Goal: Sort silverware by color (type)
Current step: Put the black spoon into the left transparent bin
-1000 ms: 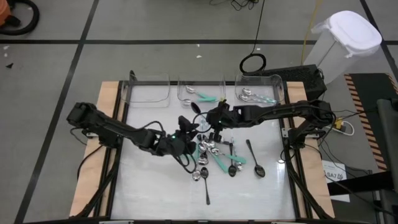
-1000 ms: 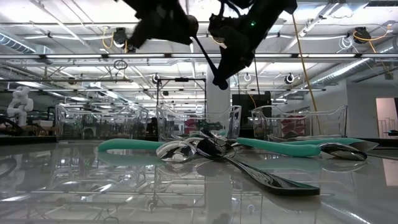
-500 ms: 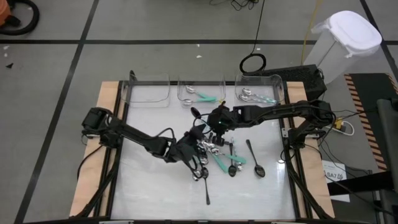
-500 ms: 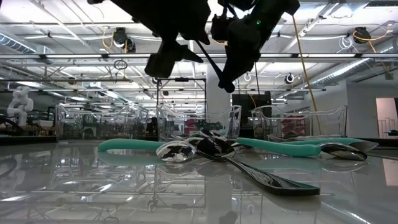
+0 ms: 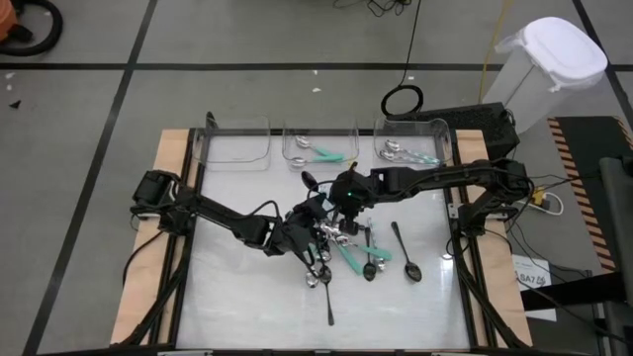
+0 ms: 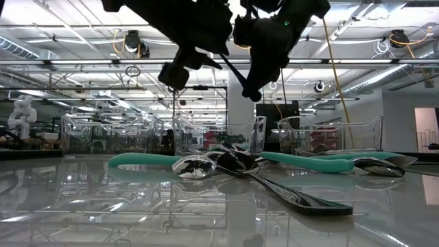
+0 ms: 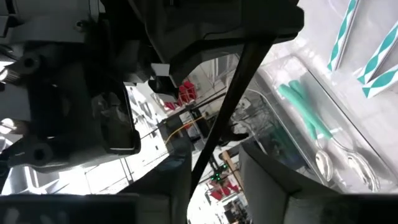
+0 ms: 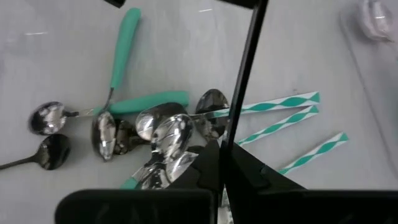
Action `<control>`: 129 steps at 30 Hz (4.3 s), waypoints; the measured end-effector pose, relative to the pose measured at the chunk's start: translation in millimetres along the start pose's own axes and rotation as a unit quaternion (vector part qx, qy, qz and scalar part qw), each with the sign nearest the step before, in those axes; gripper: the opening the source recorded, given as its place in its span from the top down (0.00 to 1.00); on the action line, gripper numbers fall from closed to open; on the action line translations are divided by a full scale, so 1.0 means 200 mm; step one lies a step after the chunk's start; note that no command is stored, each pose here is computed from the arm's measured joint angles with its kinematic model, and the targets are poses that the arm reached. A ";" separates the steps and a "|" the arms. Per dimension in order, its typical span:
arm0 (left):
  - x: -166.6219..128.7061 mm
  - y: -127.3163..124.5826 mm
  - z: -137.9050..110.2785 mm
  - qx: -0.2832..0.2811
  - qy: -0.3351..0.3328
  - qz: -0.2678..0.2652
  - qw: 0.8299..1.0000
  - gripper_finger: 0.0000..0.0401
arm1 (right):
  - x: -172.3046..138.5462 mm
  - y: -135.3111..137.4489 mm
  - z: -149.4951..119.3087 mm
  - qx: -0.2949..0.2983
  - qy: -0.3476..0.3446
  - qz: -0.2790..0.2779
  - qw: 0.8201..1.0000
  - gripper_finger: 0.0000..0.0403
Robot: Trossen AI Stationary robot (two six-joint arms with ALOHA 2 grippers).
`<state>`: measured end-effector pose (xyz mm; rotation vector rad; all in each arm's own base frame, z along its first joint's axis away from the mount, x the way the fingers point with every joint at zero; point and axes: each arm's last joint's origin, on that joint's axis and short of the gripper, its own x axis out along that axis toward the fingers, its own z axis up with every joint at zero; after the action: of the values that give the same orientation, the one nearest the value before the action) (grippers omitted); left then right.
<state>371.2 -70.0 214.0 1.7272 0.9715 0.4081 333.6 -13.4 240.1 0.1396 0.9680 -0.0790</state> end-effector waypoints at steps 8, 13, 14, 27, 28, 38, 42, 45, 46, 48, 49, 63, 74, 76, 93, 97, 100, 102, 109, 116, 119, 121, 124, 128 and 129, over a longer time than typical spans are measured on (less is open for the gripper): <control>0.00 0.00 0.00 0.004 0.001 0.000 1.000 0.82 | 0.00 0.01 0.00 0.000 0.003 0.005 1.000 0.98; 0.01 0.00 0.00 0.008 0.004 -0.002 1.000 0.89 | 0.00 0.01 -0.01 0.000 0.005 0.005 1.000 0.98; 0.01 0.00 0.00 0.013 0.004 -0.003 1.000 0.90 | 0.00 0.01 -0.01 0.000 0.006 0.005 1.000 0.98; 0.04 0.00 -0.02 0.013 -0.003 -0.006 1.000 0.81 | 0.00 0.01 -0.01 -0.006 0.014 0.008 1.000 0.98; 0.04 0.00 -0.02 0.013 -0.003 -0.006 1.000 0.82 | 0.00 0.01 -0.01 -0.006 0.014 0.007 1.000 0.98; 0.02 -0.02 -0.01 0.012 0.000 -0.014 1.000 0.97 | 0.00 0.01 -0.02 -0.009 0.016 -0.004 1.000 0.95; 0.03 0.00 -0.02 -0.036 0.009 -0.007 0.999 0.97 | 0.00 0.01 -0.01 -0.013 0.008 -0.006 1.000 0.89; 0.05 -0.01 -0.03 -0.045 0.019 -0.009 0.999 0.97 | 0.00 0.01 -0.01 -0.019 0.010 -0.008 1.000 0.82; 0.05 0.00 -0.04 -0.047 0.024 -0.010 0.999 0.97 | 0.00 0.00 -0.01 -0.022 0.011 -0.009 1.000 0.80; 0.07 0.00 -0.06 -0.054 0.035 -0.010 0.998 0.97 | -0.01 0.00 -0.02 -0.026 0.014 -0.013 0.999 0.75; 0.07 0.01 -0.07 -0.058 0.041 -0.010 0.997 0.97 | -0.02 -0.01 -0.02 -0.027 0.015 -0.017 0.999 0.73; 0.18 0.01 -0.55 -0.201 0.182 -0.082 0.959 0.97 | -0.35 -0.05 -0.06 -0.010 -0.020 -0.166 0.986 0.58; 0.24 -0.11 -0.92 -0.312 0.322 -0.132 0.884 0.97 | -0.39 0.01 -0.09 -0.004 -0.021 -0.167 0.986 0.58; 0.22 -0.14 -0.94 -0.303 0.337 -0.147 0.879 0.97 | -0.38 0.03 -0.09 -0.005 -0.022 -0.163 0.986 0.58; 0.18 -0.21 -1.00 -0.329 0.374 -0.201 0.843 0.97 | -0.39 0.17 -0.12 -0.043 -0.025 -0.132 0.990 0.57; 0.12 -0.19 -0.91 -0.321 0.338 -0.194 0.863 0.97 | -0.40 0.20 -0.12 -0.048 -0.040 -0.141 0.988 0.57; 0.04 -0.16 -0.82 -0.303 0.307 -0.162 0.888 0.97 | -0.36 0.20 -0.08 -0.048 -0.114 -0.181 0.976 0.57; -0.02 -0.14 -0.76 -0.296 0.286 -0.132 0.902 0.97 | -0.31 0.20 -0.08 -0.055 -0.160 -0.190 0.967 0.57; -0.21 -0.09 -0.62 -0.260 0.224 -0.018 0.939 0.97 | -0.22 0.14 -0.05 -0.080 -0.309 -0.163 0.934 0.57; -0.32 -0.06 -0.57 -0.249 0.197 0.061 0.946 0.97 | -0.22 0.09 0.02 -0.140 -0.413 -0.114 0.893 0.57; -0.32 -0.06 -0.56 -0.253 0.195 0.063 0.946 0.97 | -0.20 0.06 0.05 -0.149 -0.441 -0.111 0.878 0.57; -0.32 -0.06 -0.56 -0.256 0.195 0.064 0.945 0.97 | -0.17 0.04 0.07 -0.149 -0.454 -0.122 0.870 0.57; -0.32 -0.06 -0.56 -0.254 0.195 0.063 0.945 0.97 | -0.15 0.00 0.09 -0.148 -0.478 -0.138 0.855 0.57; -0.32 -0.06 -0.56 -0.254 0.195 0.063 0.945 0.97 | -0.14 -0.07 0.12 -0.157 -0.491 -0.130 0.847 0.57; -0.32 -0.06 -0.56 -0.254 0.195 0.063 0.945 0.97 | -0.14 -0.08 0.13 -0.158 -0.493 -0.124 0.846 0.57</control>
<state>250.7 -47.0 257.7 1.2579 0.9276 1.0215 337.3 -33.8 276.5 -0.3207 -0.0550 -0.2029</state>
